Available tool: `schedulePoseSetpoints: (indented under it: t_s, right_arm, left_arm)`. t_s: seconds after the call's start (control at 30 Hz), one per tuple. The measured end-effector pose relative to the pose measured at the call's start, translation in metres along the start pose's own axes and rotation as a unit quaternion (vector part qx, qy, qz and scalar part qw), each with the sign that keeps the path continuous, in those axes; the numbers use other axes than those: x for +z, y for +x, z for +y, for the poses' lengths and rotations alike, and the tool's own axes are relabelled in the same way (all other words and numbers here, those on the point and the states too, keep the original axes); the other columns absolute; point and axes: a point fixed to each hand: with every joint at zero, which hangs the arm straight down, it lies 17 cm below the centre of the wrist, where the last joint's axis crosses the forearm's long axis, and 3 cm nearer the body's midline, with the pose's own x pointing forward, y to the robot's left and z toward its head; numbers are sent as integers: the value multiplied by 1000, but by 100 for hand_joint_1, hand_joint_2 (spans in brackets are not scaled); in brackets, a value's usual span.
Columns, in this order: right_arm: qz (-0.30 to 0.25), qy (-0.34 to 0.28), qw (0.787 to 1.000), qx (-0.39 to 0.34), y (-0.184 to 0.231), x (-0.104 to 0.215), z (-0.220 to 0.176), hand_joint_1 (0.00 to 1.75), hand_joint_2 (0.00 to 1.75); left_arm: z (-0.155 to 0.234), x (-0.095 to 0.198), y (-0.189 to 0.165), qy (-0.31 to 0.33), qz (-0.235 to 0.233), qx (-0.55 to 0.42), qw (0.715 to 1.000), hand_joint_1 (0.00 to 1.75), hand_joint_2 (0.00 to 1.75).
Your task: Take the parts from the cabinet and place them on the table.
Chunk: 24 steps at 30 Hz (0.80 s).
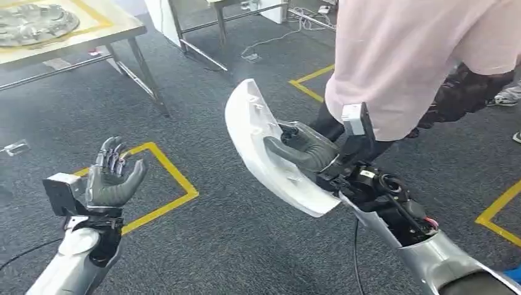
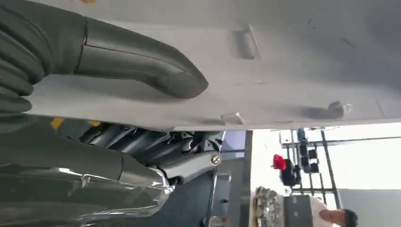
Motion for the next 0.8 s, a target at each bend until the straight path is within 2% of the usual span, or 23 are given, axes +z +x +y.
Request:
schedulePoseSetpoints:
  t_s: [0.8]
  right_arm:
    - [-2,-4,1000,-5,0,-2,-6,175,175]
  left_arm:
    - [-3,-11,12,-6,-16,1,1000,0,175]
